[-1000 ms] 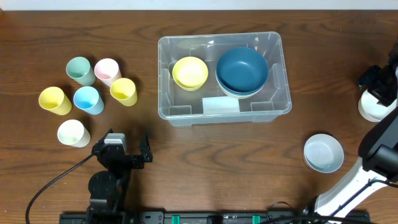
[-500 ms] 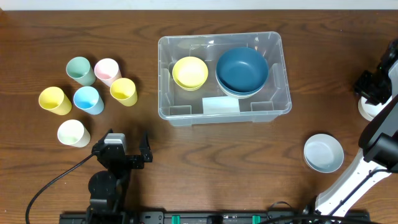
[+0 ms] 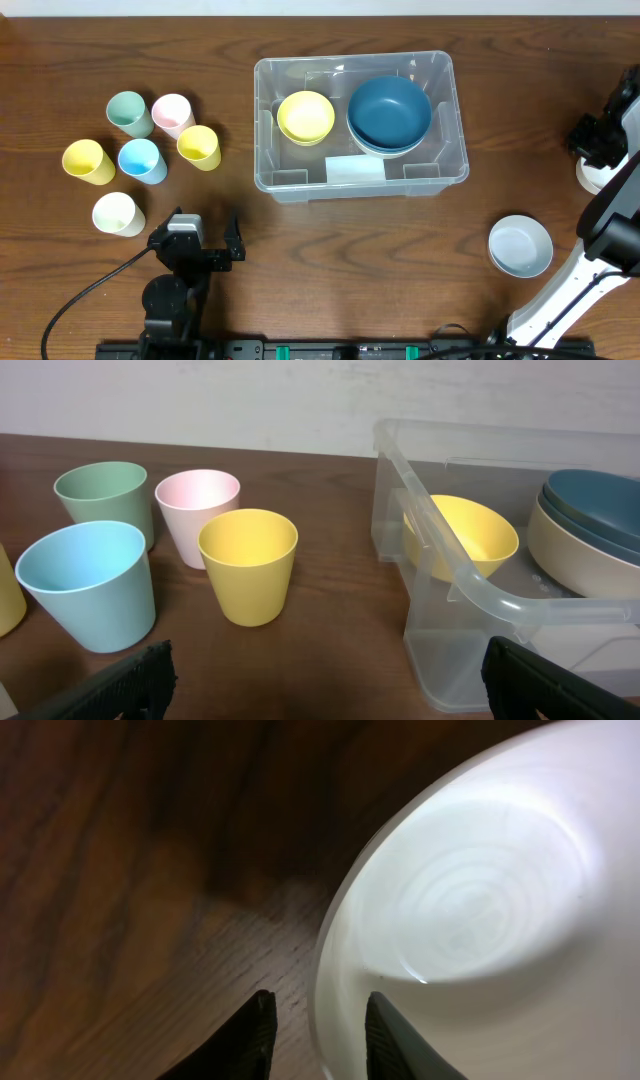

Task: Pack container
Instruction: 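Lower the right gripper onto the white bowl rim and grasp it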

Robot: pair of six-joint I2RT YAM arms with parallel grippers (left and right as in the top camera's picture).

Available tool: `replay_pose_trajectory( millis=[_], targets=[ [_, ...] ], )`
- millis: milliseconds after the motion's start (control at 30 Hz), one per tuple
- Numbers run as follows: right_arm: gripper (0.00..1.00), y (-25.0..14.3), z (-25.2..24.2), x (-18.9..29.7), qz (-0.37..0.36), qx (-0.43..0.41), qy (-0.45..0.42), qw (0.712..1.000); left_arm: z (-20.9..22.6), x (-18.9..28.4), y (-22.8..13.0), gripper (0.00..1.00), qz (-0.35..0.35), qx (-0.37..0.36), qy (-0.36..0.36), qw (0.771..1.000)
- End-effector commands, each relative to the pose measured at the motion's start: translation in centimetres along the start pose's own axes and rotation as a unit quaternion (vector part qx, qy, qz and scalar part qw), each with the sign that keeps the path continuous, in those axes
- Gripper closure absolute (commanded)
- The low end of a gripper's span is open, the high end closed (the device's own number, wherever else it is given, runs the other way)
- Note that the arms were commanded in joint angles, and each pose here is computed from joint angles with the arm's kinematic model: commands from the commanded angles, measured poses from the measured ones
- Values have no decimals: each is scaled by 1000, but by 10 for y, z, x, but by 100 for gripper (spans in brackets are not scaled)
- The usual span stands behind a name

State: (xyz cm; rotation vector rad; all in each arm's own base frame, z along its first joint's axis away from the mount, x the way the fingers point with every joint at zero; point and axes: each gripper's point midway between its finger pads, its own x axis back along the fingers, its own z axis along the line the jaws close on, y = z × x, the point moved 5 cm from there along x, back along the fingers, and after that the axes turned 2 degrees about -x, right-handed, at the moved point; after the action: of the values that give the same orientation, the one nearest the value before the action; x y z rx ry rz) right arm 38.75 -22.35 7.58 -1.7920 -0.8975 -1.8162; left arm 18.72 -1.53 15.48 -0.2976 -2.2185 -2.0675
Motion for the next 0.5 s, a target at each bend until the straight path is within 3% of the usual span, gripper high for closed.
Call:
replay_pose_trajectory(
  millis=[0,233,467],
  targets=[
    [72,-6,-3,-10,11,6,-3,1000,1,-1,-12,2,22,-6,-1,1000],
    [99,-6,-1,-12,10,5,3,1000,1,-1,-12,2,22,-6,-1,1000],
    [99,-7,10,-5,12,6,25,1000,1,-1,-12,2,22,-6,-1,1000]
  ],
)
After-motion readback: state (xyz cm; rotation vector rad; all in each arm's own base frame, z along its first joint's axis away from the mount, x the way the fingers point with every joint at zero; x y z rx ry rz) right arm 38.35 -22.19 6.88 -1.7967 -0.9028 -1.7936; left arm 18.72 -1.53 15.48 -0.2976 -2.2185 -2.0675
